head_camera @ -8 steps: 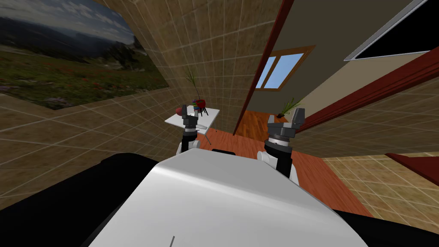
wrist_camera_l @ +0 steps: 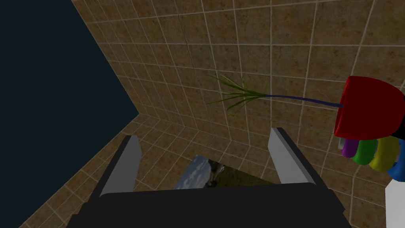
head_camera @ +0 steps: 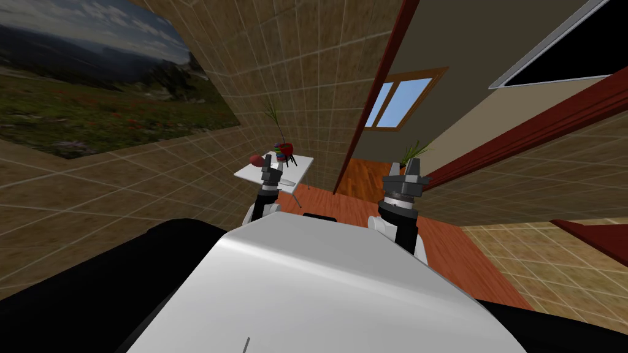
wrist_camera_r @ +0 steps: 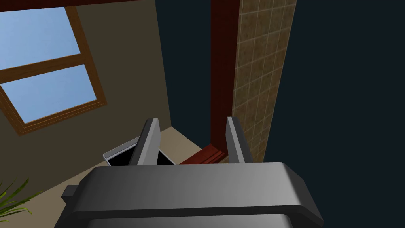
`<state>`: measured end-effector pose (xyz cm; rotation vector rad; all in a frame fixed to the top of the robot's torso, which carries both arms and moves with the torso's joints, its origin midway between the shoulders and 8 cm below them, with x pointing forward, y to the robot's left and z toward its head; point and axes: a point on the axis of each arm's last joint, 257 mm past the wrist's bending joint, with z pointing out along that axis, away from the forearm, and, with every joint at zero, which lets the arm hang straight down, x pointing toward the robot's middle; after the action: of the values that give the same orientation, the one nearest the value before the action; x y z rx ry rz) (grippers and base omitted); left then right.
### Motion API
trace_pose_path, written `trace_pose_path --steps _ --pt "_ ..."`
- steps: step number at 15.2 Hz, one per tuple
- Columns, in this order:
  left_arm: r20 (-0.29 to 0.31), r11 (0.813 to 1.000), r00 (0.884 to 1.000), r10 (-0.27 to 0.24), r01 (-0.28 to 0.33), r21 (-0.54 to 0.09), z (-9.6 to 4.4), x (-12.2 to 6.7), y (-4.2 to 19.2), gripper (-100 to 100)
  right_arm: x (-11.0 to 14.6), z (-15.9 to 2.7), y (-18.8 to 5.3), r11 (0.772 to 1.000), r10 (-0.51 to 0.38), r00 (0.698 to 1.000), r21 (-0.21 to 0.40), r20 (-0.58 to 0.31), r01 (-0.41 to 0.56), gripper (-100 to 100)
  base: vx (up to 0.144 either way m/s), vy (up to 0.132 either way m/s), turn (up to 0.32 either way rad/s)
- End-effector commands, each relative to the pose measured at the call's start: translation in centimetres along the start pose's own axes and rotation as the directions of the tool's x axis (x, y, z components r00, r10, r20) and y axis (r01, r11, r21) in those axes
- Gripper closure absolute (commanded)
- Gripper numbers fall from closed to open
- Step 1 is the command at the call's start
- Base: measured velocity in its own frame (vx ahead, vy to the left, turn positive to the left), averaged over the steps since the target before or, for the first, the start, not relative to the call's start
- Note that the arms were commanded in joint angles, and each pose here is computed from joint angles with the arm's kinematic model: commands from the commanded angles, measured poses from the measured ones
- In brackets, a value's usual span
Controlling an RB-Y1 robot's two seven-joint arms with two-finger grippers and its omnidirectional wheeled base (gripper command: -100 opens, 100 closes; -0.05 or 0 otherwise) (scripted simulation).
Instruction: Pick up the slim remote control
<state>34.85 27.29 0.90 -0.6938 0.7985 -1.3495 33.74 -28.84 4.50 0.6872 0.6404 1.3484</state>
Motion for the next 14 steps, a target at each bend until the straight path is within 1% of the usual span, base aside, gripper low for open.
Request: trace_pose_path --steps 1,3,4,5,6,7,8,9,10,11,12,13,14 --pt "-0.011 0.999 1.0 0.019 -0.019 -0.041 -0.3 -0.5 0.8 -100 0.0 0.0 0.0 1.0 0.0 1.0 0.0 0.0 0.0 0 0.059 -0.008 -0.01" --pt "-0.024 0.991 0.998 0.051 -0.053 -0.126 -1.4 -1.8 2.5 -100 0.0 0.0 0.0 1.0 0.0 1.0 0.0 0.0 0.0 0 0.07 -0.009 -0.022" --pt "-0.024 0.99 0.998 0.051 -0.054 -0.131 -1.4 -1.8 2.7 -100 0.0 0.0 0.0 1.0 0.0 1.0 0.0 0.0 0.0 0 0.085 -0.016 -0.017" --pt "-0.03 0.981 0.997 0.066 -0.071 -0.178 -2.1 -2.6 3.6 -100 0.0 0.0 0.0 1.0 0.0 1.0 0.0 0.0 0.0 0 0.079 -0.017 -0.017" --pt "-0.03 0.981 0.997 0.067 -0.071 -0.181 -2.1 -2.6 3.7 -100 0.0 0.0 0.0 1.0 0.0 1.0 0.0 0.0 0.0 0 0.067 -0.008 -0.009" --pt "-0.035 0.968 0.996 0.082 -0.088 -0.234 -2.9 -3.4 4.7 -100 0.0 0.0 0.0 1.0 0.0 1.0 0.0 0.0 0.0 0 0.068 -0.007 -0.023" --pt "-0.035 0.968 0.996 0.082 -0.088 -0.234 -2.9 -3.4 4.7 -100 0.0 0.0 0.0 1.0 0.0 1.0 0.0 0.0 0.0 0 0.068 -0.006 -0.019" --pt "-0.04 0.952 0.995 0.096 -0.104 -0.288 -3.7 -4.3 5.8 -100 0.0 0.0 0.0 1.0 0.0 1.0 0.0 0.0 0.0 0 0.081 -0.008 -0.024" --pt "-0.04 0.951 0.995 0.096 -0.104 -0.29 -3.7 -4.3 5.8 -100 0.0 0.0 0.0 1.0 0.0 1.0 0.0 0.0 0.0 0 0.08 -0.006 -0.013" --pt "-0.046 0.934 0.993 0.11 -0.119 -0.338 -4.6 -5.2 6.6 -100 0.0 0.0 0.0 1.0 0.0 1.0 0.0 0.0 0.0 0 0.077 -0.012 -0.025" --pt "-0.045 0.93 0.993 0.11 -0.119 -0.347 -4.7 -5.2 6.9 -100 0.0 0.0 0.0 1.0 0.0 1.0 0.0 0.0 0.0 0 0.07 -0.012 -0.021" --pt "-0.051 0.907 0.991 0.123 -0.133 -0.398 -5.7 -6.1 7.8 -100 0.0 0.0 0.0 1.0 0.0 1.0 0.0 0.0 0.0 0 0.077 -0.003 -0.023" --pt "-0.051 0.904 0.991 0.123 -0.133 -0.405 -5.8 -6.2 7.9 -100 0.0 0.0 0.0 1.0 0.0 1.0 0.0 0.0 0.0 0 0.08 0.0 -0.023"
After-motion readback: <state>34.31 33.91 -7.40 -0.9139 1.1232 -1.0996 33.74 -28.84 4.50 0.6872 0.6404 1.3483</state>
